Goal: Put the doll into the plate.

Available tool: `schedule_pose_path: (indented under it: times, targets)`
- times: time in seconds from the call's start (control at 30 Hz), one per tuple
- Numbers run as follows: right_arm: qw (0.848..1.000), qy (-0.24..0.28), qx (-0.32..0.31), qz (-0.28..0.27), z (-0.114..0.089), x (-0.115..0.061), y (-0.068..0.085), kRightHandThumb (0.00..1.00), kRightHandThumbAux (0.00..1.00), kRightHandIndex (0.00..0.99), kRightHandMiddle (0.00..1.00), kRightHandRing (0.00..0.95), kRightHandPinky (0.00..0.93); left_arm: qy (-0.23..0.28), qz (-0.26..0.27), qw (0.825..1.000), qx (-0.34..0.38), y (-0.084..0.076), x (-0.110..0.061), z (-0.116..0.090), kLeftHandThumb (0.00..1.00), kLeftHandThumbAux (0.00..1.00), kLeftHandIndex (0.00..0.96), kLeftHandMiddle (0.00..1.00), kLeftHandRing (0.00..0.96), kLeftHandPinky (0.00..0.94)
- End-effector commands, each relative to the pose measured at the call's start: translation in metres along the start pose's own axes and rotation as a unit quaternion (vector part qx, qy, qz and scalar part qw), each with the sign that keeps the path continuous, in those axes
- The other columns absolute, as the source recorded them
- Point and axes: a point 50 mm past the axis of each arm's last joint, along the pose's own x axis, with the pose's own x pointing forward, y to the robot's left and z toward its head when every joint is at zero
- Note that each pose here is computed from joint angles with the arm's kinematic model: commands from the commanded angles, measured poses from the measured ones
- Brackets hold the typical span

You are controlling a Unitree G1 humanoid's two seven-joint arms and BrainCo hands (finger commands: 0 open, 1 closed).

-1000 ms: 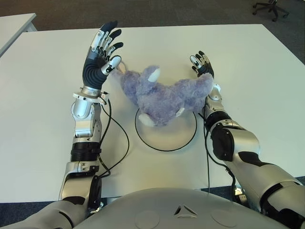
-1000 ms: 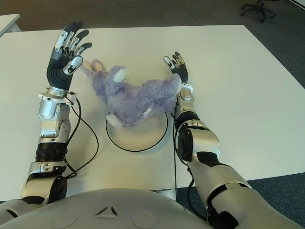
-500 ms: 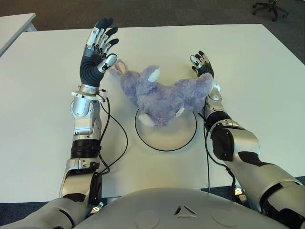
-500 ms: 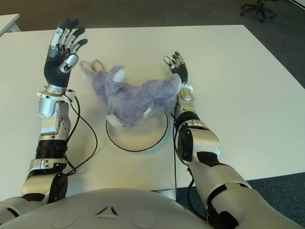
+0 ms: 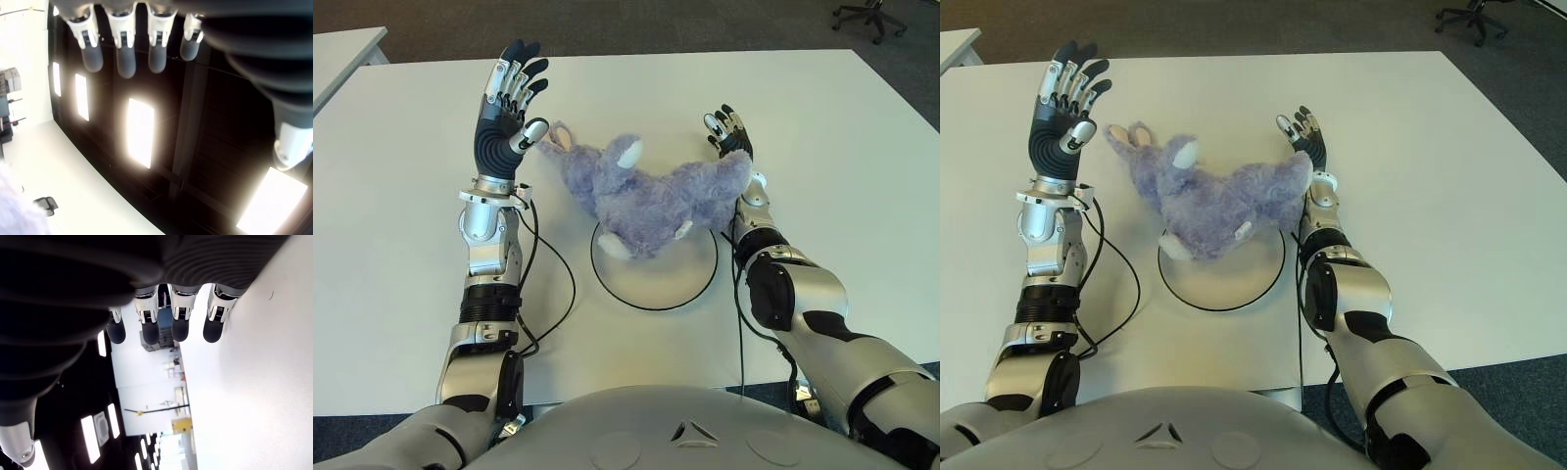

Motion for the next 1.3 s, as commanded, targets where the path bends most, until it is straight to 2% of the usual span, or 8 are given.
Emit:
schedule_pose_path:
  times: [0.03,0.2,0.63,0.8,1.0,1.3]
  targets:
    - [0.996,0.085,0.013,-0.013,-0.04,-0.018,-0.004,0.064,0.589,0.02,0.042,0.04,0.059,0.004,0.009,1.0,0.011,0.002,0.001,-0.003,0.027,0.487,0.0,0.131,0.138,0.125]
    - [0.996,0.085,0.015,-0.013,-0.041,-0.019,-0.004,0.065,0.578,0.022,0.042,0.04,0.059,0.01,0.015,1.0,0.014,0.002,0.001,-0.004,0.017,0.47,0.0,0.134,0.144,0.125]
    - [0.996,0.085,0.017,-0.015,-0.041,-0.019,-0.006,0.069,0.57,0.023,0.042,0.04,0.06,0.026,0.023,0.999,0.016,0.007,-0.001,-0.007,0.063,0.425,0.0,0.107,0.114,0.111]
    - [0.996,0.085,0.016,-0.015,-0.041,-0.019,-0.006,0.072,0.573,0.021,0.041,0.039,0.058,0.028,0.024,0.999,0.017,0.007,0.0,-0.008,0.067,0.428,0.0,0.103,0.109,0.118]
    - [0.996,0.085,0.017,-0.017,-0.041,-0.019,-0.007,0.073,0.584,0.021,0.046,0.044,0.063,0.037,0.028,0.999,0.019,0.01,-0.003,-0.01,0.075,0.475,0.0,0.1,0.102,0.1]
    - [0.996,0.083,0.022,-0.018,-0.041,-0.02,-0.008,0.074,0.583,0.027,0.05,0.046,0.067,0.039,0.036,0.999,-0.001,0.01,-0.001,-0.014,0.069,0.463,0.0,0.109,0.109,0.114]
